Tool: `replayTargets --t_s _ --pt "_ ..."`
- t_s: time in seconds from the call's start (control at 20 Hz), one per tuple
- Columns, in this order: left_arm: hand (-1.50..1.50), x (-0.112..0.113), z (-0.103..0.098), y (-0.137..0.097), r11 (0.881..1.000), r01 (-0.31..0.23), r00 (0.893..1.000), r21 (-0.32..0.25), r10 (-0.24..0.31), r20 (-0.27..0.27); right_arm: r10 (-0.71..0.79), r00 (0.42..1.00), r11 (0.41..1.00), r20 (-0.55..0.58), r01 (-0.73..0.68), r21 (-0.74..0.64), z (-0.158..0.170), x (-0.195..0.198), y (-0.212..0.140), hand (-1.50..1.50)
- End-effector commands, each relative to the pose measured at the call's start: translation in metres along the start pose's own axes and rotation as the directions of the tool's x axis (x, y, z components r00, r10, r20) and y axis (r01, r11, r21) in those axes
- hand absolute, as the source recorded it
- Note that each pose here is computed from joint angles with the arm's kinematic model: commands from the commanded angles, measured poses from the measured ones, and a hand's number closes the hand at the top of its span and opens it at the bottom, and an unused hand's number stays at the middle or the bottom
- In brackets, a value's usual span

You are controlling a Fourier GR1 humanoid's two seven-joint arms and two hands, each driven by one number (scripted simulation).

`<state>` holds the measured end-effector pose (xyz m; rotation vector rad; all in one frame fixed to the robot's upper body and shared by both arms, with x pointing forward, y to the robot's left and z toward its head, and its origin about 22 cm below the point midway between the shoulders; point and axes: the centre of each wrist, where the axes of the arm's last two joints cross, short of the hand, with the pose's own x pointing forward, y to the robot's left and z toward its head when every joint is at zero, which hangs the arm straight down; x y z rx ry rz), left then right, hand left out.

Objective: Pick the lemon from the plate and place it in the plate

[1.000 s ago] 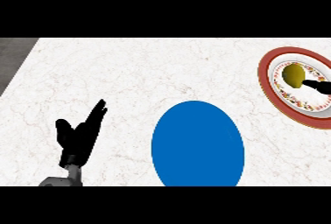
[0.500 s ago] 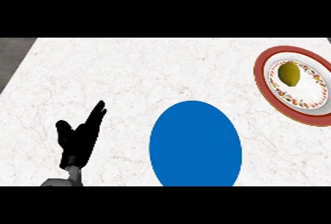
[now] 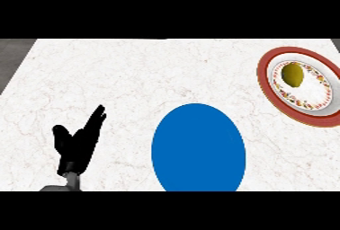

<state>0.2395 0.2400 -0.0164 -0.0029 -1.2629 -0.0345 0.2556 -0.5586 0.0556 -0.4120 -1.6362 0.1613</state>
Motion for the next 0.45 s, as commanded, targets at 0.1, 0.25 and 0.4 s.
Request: replayTargets --t_s 0.1,0.25,0.4 --pt "0.0 -0.014 0.001 0.004 1.0 -0.007 0.999 -0.001 0.007 -0.054 0.004 0.998 0.994 0.058 -0.01 0.105 0.023 -0.009 -0.012 -1.5" --pt "0.0 -0.013 -0.001 0.004 0.999 -0.033 0.997 -0.017 0.032 -0.064 0.003 0.999 0.995 0.05 -0.008 0.095 0.033 -0.022 -0.005 -1.5" --pt "0.0 -0.009 0.004 -0.007 1.0 -0.018 0.999 -0.002 0.018 -0.049 0.006 0.999 0.996 0.045 -0.01 0.083 0.051 -0.024 -0.021 -1.5"
